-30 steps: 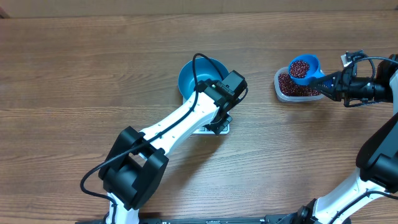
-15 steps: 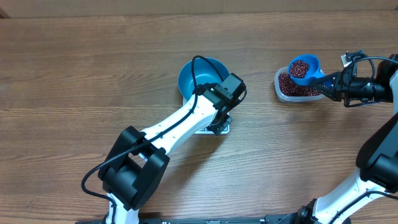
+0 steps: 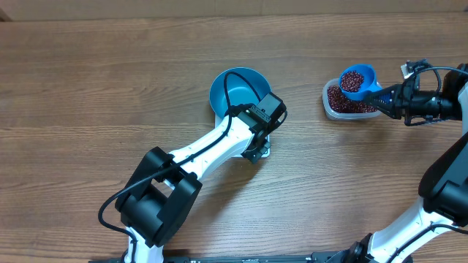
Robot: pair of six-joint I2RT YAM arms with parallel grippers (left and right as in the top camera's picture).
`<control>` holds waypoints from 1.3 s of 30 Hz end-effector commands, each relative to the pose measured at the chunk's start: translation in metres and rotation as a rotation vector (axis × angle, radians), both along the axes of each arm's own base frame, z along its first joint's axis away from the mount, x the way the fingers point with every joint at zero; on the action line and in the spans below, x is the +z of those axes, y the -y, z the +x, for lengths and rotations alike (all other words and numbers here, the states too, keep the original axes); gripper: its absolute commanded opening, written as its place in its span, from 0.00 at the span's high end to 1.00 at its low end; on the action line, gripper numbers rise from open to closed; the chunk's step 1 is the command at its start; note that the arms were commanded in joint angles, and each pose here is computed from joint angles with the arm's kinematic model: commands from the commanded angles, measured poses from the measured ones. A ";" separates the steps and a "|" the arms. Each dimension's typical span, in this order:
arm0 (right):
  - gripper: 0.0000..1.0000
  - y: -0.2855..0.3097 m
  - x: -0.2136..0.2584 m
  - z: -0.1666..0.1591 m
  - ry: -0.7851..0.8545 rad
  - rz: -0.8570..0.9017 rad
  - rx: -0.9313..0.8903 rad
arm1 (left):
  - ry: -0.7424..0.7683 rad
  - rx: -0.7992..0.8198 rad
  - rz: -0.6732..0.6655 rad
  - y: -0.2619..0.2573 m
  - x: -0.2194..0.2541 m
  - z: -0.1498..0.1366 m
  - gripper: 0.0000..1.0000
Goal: Scoop item into bowl and weigh 150g on scale
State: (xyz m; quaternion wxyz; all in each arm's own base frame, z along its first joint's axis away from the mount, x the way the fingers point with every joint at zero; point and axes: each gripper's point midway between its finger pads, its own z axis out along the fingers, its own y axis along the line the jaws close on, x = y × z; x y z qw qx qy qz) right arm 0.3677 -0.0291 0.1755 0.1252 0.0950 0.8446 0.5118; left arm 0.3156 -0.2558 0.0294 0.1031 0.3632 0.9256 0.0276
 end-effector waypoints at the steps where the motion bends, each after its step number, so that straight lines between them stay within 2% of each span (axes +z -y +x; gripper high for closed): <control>1: 0.96 0.000 0.001 0.001 0.011 0.018 -0.004 | 0.022 -0.005 -0.034 0.005 0.010 0.000 0.95; 18: 0.96 0.000 -0.001 0.000 0.005 0.006 0.000 | 0.032 -0.004 -0.040 0.005 0.004 0.001 0.95; 28: 0.96 0.000 -0.001 0.000 0.005 0.006 0.000 | 0.049 0.031 -0.055 -0.002 0.005 0.014 0.96; 39: 0.96 0.000 -0.001 0.000 0.004 0.006 -0.001 | 0.044 0.039 -0.055 -0.005 0.005 0.015 0.96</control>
